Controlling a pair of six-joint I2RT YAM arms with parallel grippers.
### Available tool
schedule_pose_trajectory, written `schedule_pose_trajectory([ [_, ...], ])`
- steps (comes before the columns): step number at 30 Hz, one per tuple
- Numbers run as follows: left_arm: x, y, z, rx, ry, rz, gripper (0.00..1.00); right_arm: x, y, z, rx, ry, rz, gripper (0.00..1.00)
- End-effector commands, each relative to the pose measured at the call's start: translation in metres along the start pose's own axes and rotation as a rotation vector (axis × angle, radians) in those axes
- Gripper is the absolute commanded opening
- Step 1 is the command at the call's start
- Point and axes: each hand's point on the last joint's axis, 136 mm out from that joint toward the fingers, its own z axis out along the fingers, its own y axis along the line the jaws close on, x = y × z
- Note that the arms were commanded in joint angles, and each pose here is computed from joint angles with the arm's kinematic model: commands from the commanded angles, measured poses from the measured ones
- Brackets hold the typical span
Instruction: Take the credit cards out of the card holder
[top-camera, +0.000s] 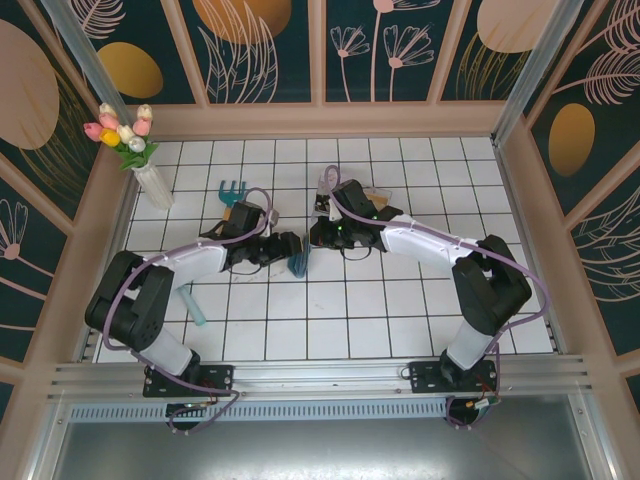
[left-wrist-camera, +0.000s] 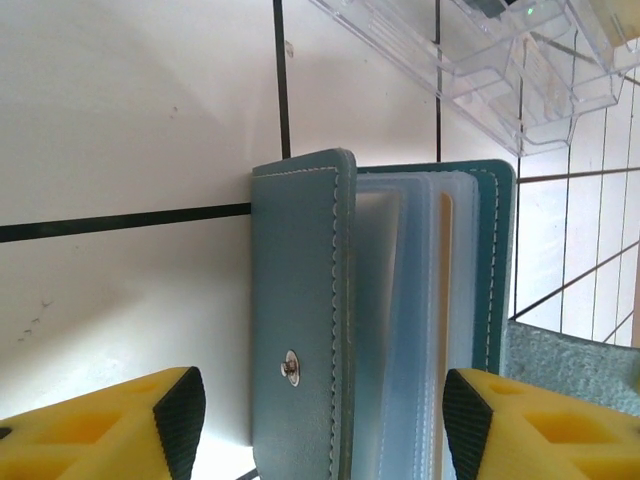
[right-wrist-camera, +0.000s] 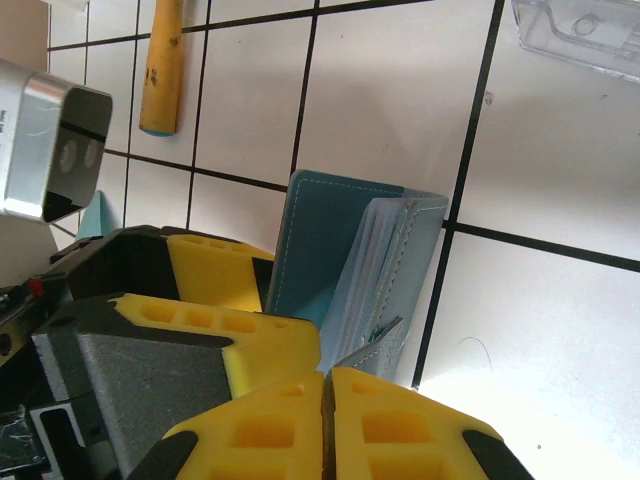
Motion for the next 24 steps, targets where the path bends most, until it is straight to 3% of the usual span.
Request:
schedule_pose_trajectory([
  [1,0.002,-0.001,0.006,-0.005,0.030,0.025,0.62,0.000,-0.008,0.006,0.019,0.003,0.015,0.10],
  [19,0.001,-0.015,0.003,0.053,0.028,0.046,0.65,0.001,-0.008,0.006,0.020,0.003,0.016,0.10],
  [24,0.003,-0.008,0.010,0.041,0.043,0.019,0.60,0.004,-0.011,0.006,0.022,0.006,0.025,0.10],
])
